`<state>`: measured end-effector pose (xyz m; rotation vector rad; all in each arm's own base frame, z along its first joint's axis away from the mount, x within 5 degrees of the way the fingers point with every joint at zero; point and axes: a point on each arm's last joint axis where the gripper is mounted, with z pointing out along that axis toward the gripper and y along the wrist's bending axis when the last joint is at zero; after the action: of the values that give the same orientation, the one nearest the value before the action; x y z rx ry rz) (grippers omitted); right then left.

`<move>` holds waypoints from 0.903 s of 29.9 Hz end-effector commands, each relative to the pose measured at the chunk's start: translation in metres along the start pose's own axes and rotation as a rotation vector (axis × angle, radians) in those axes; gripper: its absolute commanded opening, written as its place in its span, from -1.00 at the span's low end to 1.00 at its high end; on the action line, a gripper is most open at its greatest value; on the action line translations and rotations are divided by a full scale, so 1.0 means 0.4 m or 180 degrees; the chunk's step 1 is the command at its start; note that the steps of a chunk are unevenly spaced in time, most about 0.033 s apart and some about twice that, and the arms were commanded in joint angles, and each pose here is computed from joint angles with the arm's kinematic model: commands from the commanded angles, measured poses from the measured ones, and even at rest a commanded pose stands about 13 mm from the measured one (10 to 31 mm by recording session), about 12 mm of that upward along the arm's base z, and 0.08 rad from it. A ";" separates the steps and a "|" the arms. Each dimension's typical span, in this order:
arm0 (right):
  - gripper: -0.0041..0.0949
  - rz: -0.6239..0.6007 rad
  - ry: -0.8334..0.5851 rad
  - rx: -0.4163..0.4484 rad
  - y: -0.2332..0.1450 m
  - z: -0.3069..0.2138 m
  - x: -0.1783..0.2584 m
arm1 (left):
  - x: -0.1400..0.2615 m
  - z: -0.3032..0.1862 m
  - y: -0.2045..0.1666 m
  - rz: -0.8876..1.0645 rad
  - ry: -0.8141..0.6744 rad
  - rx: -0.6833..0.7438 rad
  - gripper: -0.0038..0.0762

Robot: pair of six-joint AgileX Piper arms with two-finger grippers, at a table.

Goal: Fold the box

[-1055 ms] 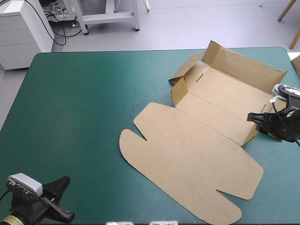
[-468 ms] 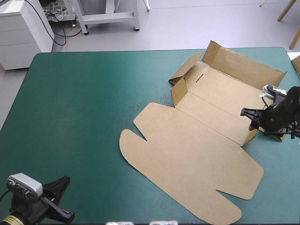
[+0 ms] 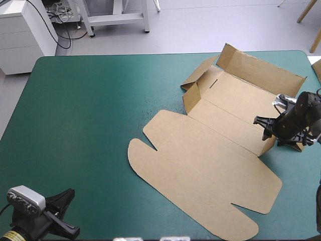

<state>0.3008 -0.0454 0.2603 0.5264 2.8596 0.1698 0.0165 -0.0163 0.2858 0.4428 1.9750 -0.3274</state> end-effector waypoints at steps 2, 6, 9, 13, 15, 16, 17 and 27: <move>0.02 0.0001 -0.0330 -0.0048 0.003 -0.035 -0.025 | -0.031 -0.005 -0.001 -0.0023 -0.0242 0.0024 -0.92; -0.08 0.0047 -0.0291 -0.0036 0.002 -0.023 -0.027 | -0.031 -0.005 -0.001 -0.0023 -0.0242 0.0024 -0.92; -0.12 0.0060 -0.0223 -0.0024 0.001 -0.012 -0.028 | -0.031 -0.005 -0.001 -0.0019 -0.0242 0.0019 -0.92; -0.16 0.0044 -0.0175 0.0009 -0.002 -0.012 -0.024 | -0.031 -0.005 0.000 -0.0008 -0.0241 0.0006 -0.92; -0.32 0.0023 -0.0115 0.0062 -0.005 -0.012 -0.020 | -0.031 -0.005 0.000 -0.0008 -0.0241 0.0006 -0.92; -0.42 0.0002 -0.0096 0.0099 -0.008 -0.012 -0.019 | -0.031 -0.005 0.000 -0.0008 -0.0241 0.0006 -0.92; -0.56 -0.0014 -0.0081 0.0129 -0.010 -0.012 -0.017 | -0.031 -0.005 0.000 -0.0008 -0.0241 0.0006 -0.92; -0.96 -0.0185 -0.0141 0.0135 -0.010 -0.012 -0.022 | -0.031 -0.005 0.000 -0.0008 -0.0241 0.0006 -0.92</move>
<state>0.3063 -0.0492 0.2472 0.5196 2.9031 0.1263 0.0166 -0.0161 0.2858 0.4431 1.9750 -0.3244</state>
